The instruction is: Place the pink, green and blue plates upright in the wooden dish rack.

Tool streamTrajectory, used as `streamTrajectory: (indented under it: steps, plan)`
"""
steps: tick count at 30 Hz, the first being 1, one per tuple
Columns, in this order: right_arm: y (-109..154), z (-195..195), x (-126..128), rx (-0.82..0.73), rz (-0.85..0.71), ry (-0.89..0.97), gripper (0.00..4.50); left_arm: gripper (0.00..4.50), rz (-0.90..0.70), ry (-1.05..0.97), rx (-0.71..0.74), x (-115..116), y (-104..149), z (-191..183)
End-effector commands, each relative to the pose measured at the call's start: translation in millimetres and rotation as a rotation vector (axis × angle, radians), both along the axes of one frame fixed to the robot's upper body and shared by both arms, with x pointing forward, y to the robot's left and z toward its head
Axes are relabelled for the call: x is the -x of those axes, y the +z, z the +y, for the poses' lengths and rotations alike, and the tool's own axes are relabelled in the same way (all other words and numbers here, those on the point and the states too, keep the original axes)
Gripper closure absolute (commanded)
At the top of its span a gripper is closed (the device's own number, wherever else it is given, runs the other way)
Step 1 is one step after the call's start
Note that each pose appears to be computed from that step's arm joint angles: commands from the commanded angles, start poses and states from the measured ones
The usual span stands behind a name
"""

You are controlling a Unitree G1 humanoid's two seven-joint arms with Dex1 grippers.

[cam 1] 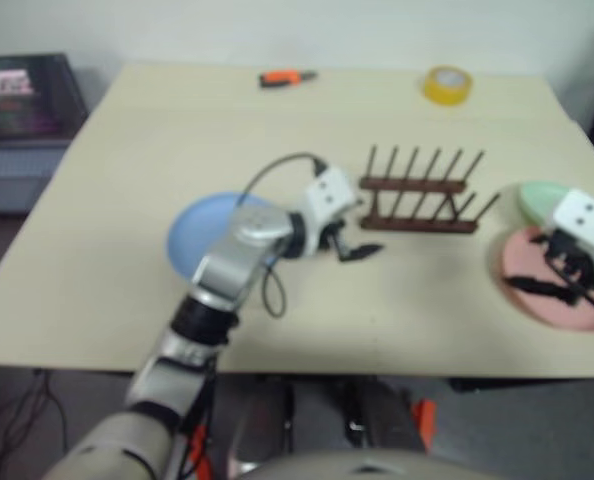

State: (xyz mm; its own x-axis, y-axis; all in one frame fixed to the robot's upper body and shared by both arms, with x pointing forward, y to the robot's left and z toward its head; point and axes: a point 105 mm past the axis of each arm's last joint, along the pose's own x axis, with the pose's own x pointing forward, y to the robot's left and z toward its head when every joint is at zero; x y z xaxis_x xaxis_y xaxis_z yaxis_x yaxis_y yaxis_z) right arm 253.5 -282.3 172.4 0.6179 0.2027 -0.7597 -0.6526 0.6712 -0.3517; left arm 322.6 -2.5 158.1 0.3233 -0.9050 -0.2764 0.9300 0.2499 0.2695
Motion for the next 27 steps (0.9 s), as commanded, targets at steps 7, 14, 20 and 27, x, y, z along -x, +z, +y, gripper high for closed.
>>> streamTrajectory:
  steps: [7, 14, 20, 27]
  plan:
    - [-13.5, -20.0, 10.1, 0.045, 0.054, -0.078, 0.02, 0.0, -0.058, -0.099, 0.052, 17.8, 11.5, -23.0]
    - [-37.8, -23.6, 9.3, 0.025, 0.093, -0.119, 0.02, 0.0, -0.041, -0.132, 0.074, 29.2, 14.0, -31.8]
    - [-52.5, -26.2, 5.0, 0.024, 0.108, -0.141, 0.02, 0.0, -0.038, -0.129, 0.08, 31.7, 15.0, -33.9]
    - [-65.8, -27.4, 0.6, 0.002, 0.115, -0.143, 0.02, 0.0, -0.035, -0.122, 0.061, 32.4, 9.9, -31.0]
